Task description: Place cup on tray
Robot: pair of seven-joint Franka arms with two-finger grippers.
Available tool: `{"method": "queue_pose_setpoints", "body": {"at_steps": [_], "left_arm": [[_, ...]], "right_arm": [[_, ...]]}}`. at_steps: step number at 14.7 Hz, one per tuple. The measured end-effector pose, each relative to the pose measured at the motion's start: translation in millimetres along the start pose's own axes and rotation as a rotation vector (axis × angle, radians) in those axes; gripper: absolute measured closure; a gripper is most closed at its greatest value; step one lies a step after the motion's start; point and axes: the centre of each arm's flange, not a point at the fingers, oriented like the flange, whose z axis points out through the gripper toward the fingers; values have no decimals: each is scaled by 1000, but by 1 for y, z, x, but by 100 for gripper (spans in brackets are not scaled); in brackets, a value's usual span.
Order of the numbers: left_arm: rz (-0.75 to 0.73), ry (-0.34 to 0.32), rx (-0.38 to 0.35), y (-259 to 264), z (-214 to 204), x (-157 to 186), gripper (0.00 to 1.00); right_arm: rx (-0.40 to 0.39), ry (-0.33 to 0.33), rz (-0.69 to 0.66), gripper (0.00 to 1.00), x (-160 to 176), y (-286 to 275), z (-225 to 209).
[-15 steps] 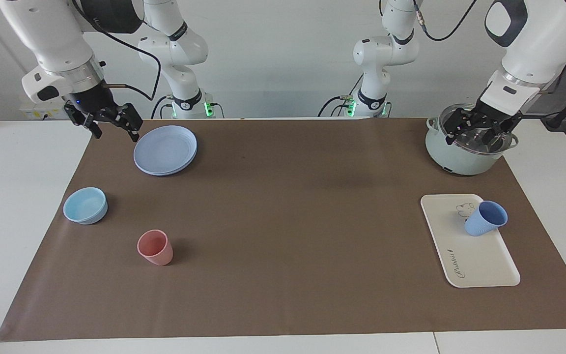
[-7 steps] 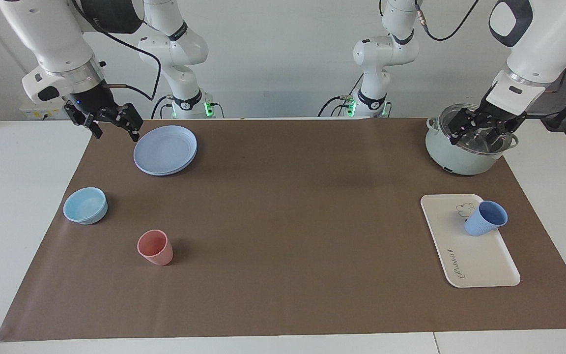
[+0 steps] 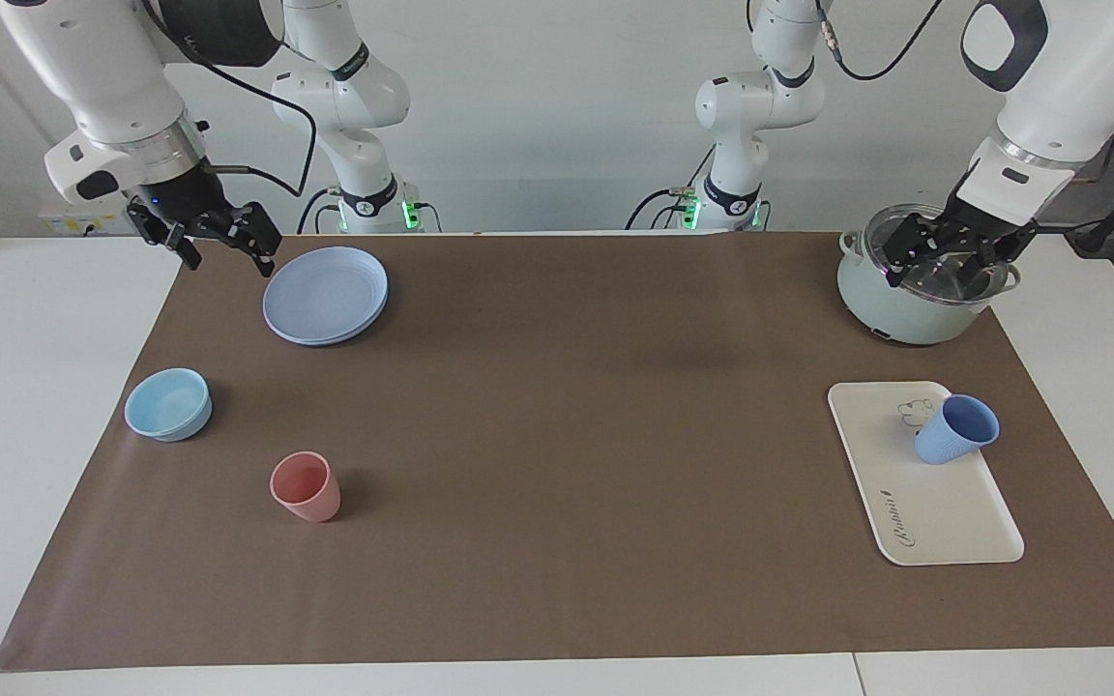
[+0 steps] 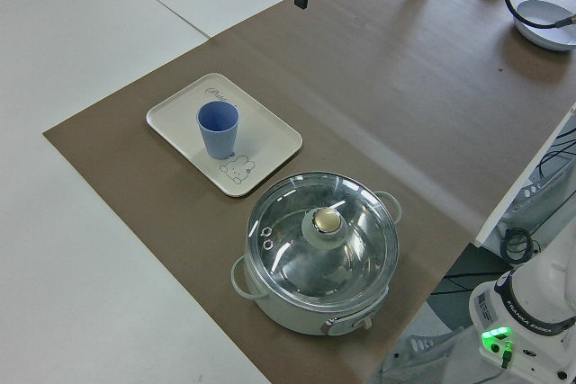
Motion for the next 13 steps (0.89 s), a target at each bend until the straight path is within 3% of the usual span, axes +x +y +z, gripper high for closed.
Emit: {"method": "queue_pose_setpoints", "body": {"at_steps": [13], "left_arm": [[0,19,1,0,-1,2,0]], "right_arm": [[0,0,-3,0,0,-2,0]]}}
